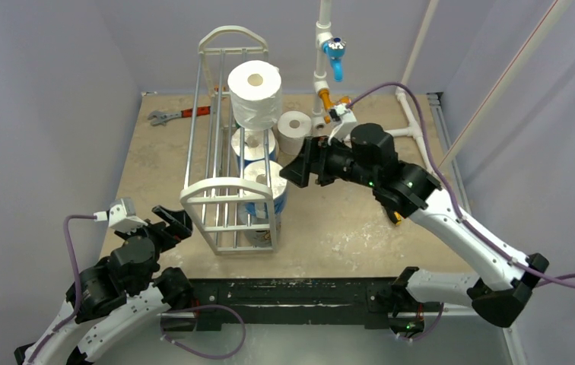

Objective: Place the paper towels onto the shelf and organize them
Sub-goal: Place the paper towel on the shelf.

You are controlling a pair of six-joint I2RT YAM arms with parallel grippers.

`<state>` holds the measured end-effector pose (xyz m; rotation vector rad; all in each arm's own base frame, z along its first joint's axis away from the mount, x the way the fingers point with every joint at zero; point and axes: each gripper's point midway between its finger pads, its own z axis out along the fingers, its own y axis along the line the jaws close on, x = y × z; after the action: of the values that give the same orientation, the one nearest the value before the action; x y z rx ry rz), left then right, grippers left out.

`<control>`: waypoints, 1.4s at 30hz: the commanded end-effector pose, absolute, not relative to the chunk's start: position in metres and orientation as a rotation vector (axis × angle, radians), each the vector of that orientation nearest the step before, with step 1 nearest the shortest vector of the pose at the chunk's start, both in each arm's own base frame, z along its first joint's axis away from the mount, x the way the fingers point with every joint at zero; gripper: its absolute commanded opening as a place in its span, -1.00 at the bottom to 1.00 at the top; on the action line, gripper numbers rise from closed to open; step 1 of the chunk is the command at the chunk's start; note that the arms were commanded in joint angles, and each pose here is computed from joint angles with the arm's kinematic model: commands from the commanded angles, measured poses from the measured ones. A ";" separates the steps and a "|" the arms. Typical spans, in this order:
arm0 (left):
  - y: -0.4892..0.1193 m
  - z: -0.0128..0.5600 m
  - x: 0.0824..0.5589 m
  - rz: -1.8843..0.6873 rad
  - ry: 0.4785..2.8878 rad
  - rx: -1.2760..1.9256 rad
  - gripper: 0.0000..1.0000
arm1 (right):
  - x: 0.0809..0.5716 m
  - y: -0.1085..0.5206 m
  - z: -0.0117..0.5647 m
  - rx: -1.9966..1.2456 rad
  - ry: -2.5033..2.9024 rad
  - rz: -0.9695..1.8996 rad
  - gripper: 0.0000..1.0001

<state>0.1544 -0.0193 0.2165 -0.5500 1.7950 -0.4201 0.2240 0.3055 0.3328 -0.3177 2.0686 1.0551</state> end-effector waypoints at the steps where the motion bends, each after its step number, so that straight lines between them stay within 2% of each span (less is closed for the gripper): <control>1: -0.023 0.223 0.158 -0.433 1.778 -0.554 0.99 | 0.230 0.261 0.344 -0.163 1.980 0.983 0.53; 4: -0.024 0.223 0.160 -0.424 1.776 -0.550 0.99 | 0.237 0.247 0.314 -0.096 2.010 0.941 -0.12; 5: -0.024 0.223 0.160 -0.421 1.775 -0.549 0.98 | 0.237 0.247 0.303 -0.095 2.026 0.934 -0.26; 7: -0.024 0.224 0.161 -0.415 1.775 -0.547 0.97 | 0.240 0.250 0.284 -0.096 2.047 0.923 -0.46; 10: -0.028 0.225 0.163 -0.418 1.776 -0.535 0.96 | 0.241 0.262 0.270 -0.142 2.060 0.954 -0.59; 22: -0.034 0.224 0.165 -0.415 1.799 -0.521 0.95 | 0.243 0.306 0.262 -0.238 2.074 0.968 -0.65; 37: -0.034 0.222 0.165 -0.415 1.802 -0.522 0.96 | 0.233 0.321 0.259 -0.274 2.088 0.999 -0.67; 41: -0.033 0.222 0.164 -0.411 1.803 -0.524 0.95 | 0.235 0.311 0.263 -0.236 2.090 0.952 -0.64; 42: -0.032 0.222 0.164 -0.408 1.802 -0.525 0.96 | 0.237 0.305 0.265 -0.203 2.087 0.931 -0.56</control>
<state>0.1613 -0.0256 0.2172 -0.5272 1.8118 -0.3797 0.2280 0.3088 0.2290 -0.2669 2.1783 0.9331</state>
